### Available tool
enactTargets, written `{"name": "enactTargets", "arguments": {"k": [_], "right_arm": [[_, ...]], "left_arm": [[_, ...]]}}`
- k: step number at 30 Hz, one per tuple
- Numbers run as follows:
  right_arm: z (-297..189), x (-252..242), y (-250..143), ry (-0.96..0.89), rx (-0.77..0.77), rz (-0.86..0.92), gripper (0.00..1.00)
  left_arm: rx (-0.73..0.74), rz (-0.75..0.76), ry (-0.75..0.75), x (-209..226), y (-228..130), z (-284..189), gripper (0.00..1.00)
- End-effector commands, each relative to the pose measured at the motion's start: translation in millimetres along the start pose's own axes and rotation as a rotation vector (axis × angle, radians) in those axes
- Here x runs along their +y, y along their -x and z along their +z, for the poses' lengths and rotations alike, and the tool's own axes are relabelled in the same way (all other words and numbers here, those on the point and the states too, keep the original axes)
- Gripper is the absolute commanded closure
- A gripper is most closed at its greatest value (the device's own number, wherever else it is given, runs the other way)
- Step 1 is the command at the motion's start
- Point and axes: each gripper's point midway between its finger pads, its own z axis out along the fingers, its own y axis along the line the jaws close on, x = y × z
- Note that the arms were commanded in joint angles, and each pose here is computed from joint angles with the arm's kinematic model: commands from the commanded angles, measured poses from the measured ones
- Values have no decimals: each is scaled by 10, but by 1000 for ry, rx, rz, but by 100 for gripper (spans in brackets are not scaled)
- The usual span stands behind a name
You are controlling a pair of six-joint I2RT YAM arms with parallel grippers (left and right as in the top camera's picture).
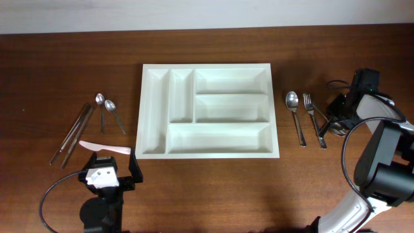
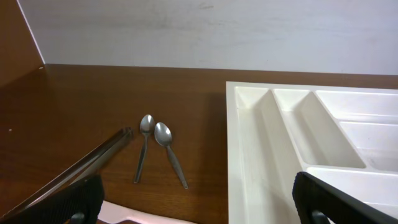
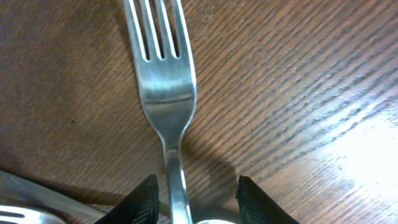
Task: Pack container
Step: 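Lower the right gripper and grasp a silver fork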
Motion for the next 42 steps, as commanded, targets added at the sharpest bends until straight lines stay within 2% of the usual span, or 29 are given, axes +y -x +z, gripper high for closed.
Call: {"name": "enactTargets", "arguments": {"k": [1, 5, 8, 13, 23, 34, 42], "right_arm": [[40, 71, -30, 31, 20, -2, 59], [63, 96, -83, 32, 37, -10, 60], [96, 79, -149, 23, 59, -13, 67], [122, 46, -210, 14, 73, -14, 72], [124, 38, -212, 11, 73, -14, 96], [72, 79, -120, 20, 54, -13, 96], [-293, 258, 292, 51, -12, -56, 96]], "left_arm": [[0, 15, 10, 23, -16, 3, 1], [0, 15, 11, 23, -15, 3, 1], [0, 15, 11, 23, -16, 3, 1], [0, 15, 11, 23, -16, 3, 1], [0, 15, 11, 23, -16, 3, 1], [0, 15, 11, 23, -15, 3, 1], [0, 15, 10, 23, -16, 3, 1]]}}
